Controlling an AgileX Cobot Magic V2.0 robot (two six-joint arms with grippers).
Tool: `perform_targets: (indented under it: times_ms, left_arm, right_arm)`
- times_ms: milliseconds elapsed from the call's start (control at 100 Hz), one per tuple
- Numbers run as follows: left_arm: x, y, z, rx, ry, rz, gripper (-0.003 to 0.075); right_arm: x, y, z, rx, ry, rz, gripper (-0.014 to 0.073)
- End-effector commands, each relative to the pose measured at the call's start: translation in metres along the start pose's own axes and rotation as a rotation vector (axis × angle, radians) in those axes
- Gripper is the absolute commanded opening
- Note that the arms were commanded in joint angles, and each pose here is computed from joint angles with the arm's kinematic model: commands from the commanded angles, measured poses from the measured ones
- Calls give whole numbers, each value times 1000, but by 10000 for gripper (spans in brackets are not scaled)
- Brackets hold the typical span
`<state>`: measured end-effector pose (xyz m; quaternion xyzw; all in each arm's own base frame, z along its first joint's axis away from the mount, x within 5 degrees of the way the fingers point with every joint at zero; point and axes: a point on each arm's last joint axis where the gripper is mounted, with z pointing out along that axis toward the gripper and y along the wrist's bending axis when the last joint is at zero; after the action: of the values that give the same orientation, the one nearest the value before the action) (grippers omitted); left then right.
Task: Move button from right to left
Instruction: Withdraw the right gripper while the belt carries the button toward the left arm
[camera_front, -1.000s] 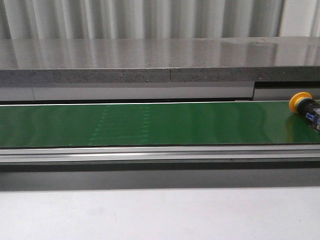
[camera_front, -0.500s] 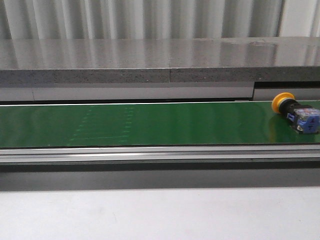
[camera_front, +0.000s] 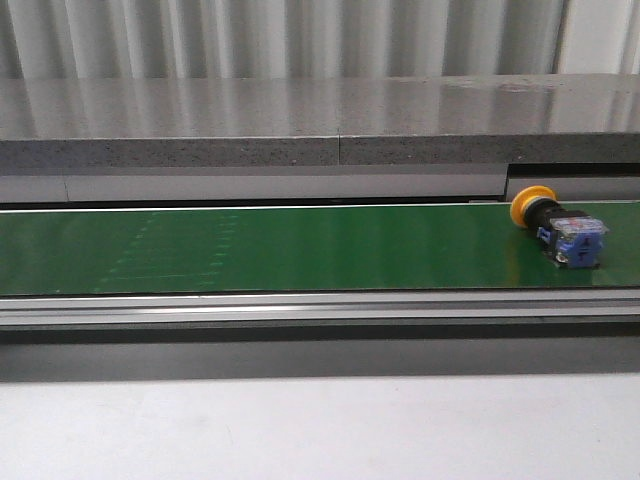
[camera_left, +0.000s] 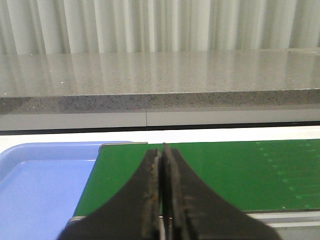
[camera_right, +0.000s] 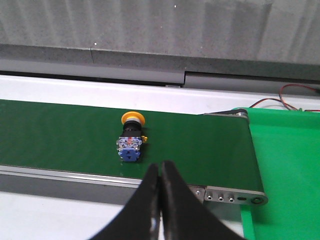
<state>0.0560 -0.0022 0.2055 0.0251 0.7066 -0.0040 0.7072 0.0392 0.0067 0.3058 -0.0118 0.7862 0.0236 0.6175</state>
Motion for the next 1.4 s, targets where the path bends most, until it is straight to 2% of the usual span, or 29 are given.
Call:
perform_targets:
  times_ms: [0,470,1020,1160,1280,1390]
  left_arm:
    - [0,0,-1,-4,-73,-7,-20]
    - [0,0,-1,-4,-73,-5,-20]
    - [-3,0,-1,-5,-91,-1,-20]
    - [-11,1,-3,-6,-57,-1,-20]
    - [-30,1,-7,-8,-40,-1,-20]
    - [-46,2,-7,-9,44,0,-20]
  right_arm:
    - [-8,0,-9,6,-133,-9,-66]
    - [1,-2,-6,23,-231,-6,-66]
    - [2,-2,-6,21,-222,-6,-66]
    - [2,-2,-6,21,-222,-6,-66]
    - [2,-2,-6,21,-222,-6,-66]
    - [2,-2,-6,21,-222,-6,-66]
